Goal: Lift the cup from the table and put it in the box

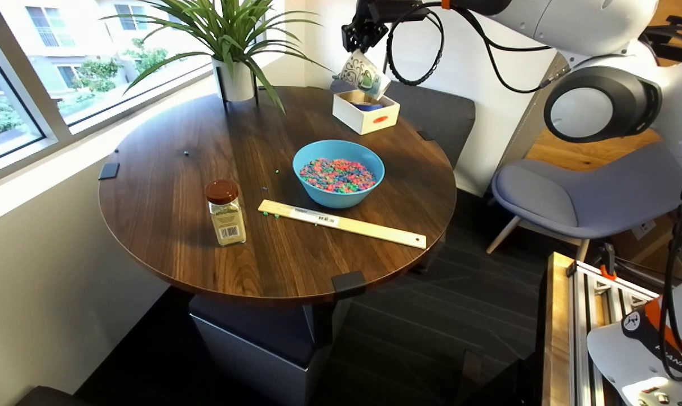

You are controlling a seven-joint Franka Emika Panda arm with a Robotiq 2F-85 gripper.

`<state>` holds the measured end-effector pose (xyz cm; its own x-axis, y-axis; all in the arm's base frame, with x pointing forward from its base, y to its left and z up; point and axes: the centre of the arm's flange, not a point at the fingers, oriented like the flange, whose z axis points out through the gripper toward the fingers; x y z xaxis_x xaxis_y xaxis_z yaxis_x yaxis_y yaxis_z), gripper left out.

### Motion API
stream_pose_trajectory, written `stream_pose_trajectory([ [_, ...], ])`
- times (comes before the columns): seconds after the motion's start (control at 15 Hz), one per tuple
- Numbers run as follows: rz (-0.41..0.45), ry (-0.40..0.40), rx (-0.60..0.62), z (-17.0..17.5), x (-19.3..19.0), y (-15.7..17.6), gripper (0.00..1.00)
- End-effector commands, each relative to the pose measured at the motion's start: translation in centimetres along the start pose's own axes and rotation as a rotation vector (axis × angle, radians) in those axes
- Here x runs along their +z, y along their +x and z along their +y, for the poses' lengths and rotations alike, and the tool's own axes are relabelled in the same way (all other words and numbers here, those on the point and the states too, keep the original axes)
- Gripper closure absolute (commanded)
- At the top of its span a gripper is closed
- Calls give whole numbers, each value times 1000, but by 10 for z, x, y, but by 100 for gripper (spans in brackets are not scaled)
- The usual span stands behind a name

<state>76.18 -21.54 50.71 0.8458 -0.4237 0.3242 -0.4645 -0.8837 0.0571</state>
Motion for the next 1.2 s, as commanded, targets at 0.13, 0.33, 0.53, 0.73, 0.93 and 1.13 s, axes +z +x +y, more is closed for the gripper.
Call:
stream_pose_trajectory([
  [0.13, -47, 14, -112, 9, 13, -47, 98],
  [0.33, -79, 12, -141, 10, 15, -48, 67],
  [0.53, -96, 11, -154, 11, 15, -49, 45],
  [0.73, -74, 44, -147, 13, 2, -46, 23],
  [0.93, -12, 107, -141, 14, -32, -43, 1],
  [1.13, 54, 169, -153, 16, -74, -41, 0],
])
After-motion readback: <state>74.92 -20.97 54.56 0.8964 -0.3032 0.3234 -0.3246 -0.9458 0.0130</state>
